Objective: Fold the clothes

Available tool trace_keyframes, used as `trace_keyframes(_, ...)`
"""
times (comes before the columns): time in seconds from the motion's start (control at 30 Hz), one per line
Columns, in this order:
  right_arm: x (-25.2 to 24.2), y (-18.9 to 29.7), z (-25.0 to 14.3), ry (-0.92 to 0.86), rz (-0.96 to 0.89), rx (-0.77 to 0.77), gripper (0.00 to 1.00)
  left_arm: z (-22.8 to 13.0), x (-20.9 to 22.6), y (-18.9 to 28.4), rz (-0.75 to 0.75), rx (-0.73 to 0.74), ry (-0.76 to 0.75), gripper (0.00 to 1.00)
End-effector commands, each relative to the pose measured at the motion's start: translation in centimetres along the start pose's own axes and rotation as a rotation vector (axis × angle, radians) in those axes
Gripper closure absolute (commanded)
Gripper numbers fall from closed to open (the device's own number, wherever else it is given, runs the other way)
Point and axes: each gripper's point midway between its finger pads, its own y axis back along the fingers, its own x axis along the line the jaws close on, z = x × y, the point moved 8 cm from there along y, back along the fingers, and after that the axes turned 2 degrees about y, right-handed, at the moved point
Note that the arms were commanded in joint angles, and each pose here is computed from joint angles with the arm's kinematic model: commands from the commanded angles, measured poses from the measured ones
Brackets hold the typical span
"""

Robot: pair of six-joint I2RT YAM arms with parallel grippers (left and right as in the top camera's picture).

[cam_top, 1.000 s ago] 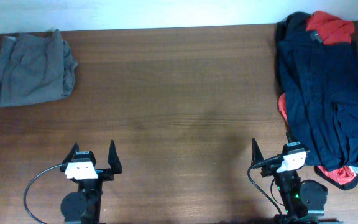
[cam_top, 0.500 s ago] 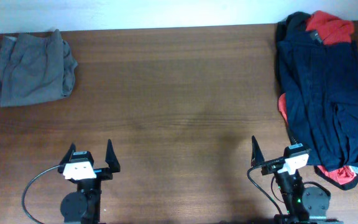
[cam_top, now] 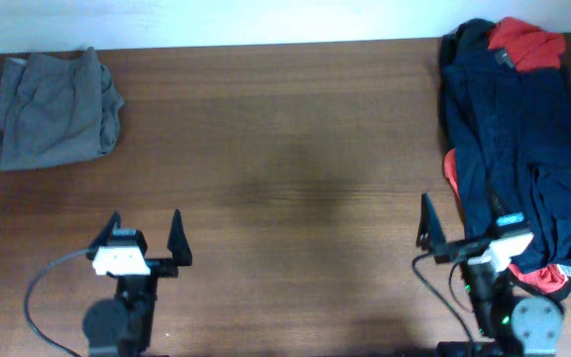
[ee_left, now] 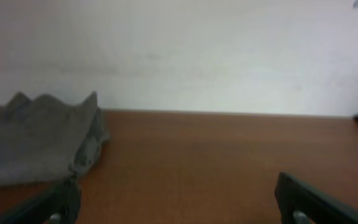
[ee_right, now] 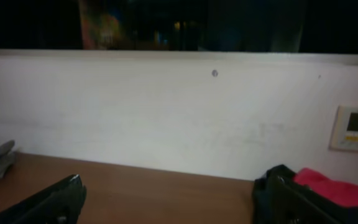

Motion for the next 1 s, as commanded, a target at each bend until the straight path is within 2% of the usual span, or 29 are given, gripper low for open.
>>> trace_keyframes(0.0,-0.9,-2.1,2.7,-0.023,-0.034,0.042,0.01,3.8,-0.4,-1.2,-0.012,0.037,-0.015,0.01)
trace_keyframes(0.27,-3.1,-10.4,8.2,-0.019,-0.031,0.200,0.01,9.6,-1.0,-7.5,-0.031,0.341,-0.043,0.01)
trace_keyframes(0.43,-4.8,-17.1,9.4,0.006,-0.009,0.450,0.01,10.8,-1.3,-12.9,-0.065,0.578,-0.049,0.01)
trace_keyframes(0.6,-8.1,-22.7,6.5,0.006,-0.017,0.720,0.01,8.8,-1.5,-17.5,-0.122,0.734,-0.006,0.01)
trace_keyframes(0.73,-10.6,-25.6,1.6,-0.031,-0.049,0.825,0.01,5.3,-1.7,-19.8,-0.186,0.822,0.038,0.01)
trace_keyframes(0.87,-13.7,-26.9,-2.2,-0.040,-0.123,0.867,0.00,3.1,-1.4,-20.9,-0.179,0.879,0.047,0.01)
trace_keyframes(0.97,-16.7,-27.2,-5.6,-0.053,-0.191,0.916,0.04,1.8,-1.2,-21.3,-0.173,0.914,0.052,0.01)
